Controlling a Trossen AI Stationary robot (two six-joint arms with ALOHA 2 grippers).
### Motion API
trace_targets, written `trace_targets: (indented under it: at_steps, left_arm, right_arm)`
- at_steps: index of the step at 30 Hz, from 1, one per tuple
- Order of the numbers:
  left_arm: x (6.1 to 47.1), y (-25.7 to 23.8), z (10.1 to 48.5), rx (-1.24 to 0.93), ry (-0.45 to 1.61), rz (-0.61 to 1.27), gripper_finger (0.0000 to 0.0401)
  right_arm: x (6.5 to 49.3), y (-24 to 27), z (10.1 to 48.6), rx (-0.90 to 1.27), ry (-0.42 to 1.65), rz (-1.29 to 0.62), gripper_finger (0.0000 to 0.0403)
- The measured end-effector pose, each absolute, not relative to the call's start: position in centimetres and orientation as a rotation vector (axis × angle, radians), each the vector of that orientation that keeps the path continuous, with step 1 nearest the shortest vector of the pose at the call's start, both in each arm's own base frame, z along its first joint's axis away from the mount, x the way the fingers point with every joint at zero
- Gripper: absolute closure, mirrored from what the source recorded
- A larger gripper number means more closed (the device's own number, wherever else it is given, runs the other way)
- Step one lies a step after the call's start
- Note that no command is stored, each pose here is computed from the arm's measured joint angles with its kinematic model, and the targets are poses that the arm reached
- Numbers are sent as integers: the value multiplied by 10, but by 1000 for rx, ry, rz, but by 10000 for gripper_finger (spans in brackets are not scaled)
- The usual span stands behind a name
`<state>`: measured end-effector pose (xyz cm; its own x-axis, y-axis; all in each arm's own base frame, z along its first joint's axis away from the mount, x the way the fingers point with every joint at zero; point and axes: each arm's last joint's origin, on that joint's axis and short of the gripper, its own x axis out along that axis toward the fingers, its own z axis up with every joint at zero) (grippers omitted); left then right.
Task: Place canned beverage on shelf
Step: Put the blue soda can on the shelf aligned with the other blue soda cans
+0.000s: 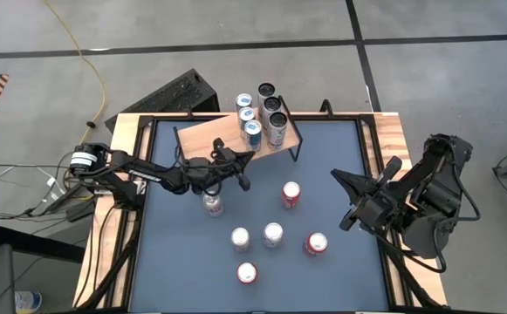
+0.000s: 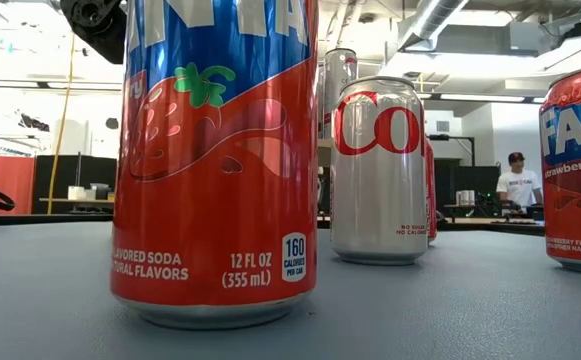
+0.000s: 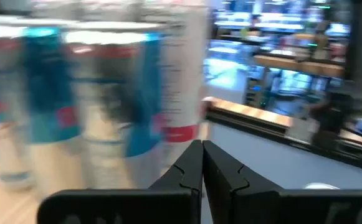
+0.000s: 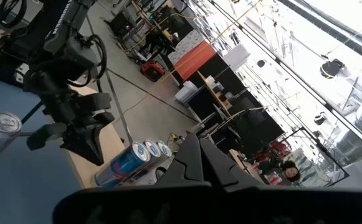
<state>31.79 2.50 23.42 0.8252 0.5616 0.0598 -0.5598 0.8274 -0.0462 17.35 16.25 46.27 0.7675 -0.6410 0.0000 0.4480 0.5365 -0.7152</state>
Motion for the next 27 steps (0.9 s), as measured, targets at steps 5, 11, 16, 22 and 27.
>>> trace_targets:
  at_steps: [5,11,16,22,27]
  left_arm:
    - [323,29,246,-8,-103,604,401]
    - [335,29,270,37,-99,604,401]
    - [348,29,264,45,-56,602,401]
    - [371,25,248,66,-6,636,401]
    - [370,15,246,100,19,719,401]
  right_arm:
    - [174,163,463,-764,277,-658,403]
    - [174,163,463,-765,278,-658,403]
    - [174,163,463,-767,278,-658,403]
    - [172,164,462,-762,273,-651,403]
    - [171,165,462,-761,269,-644,403]
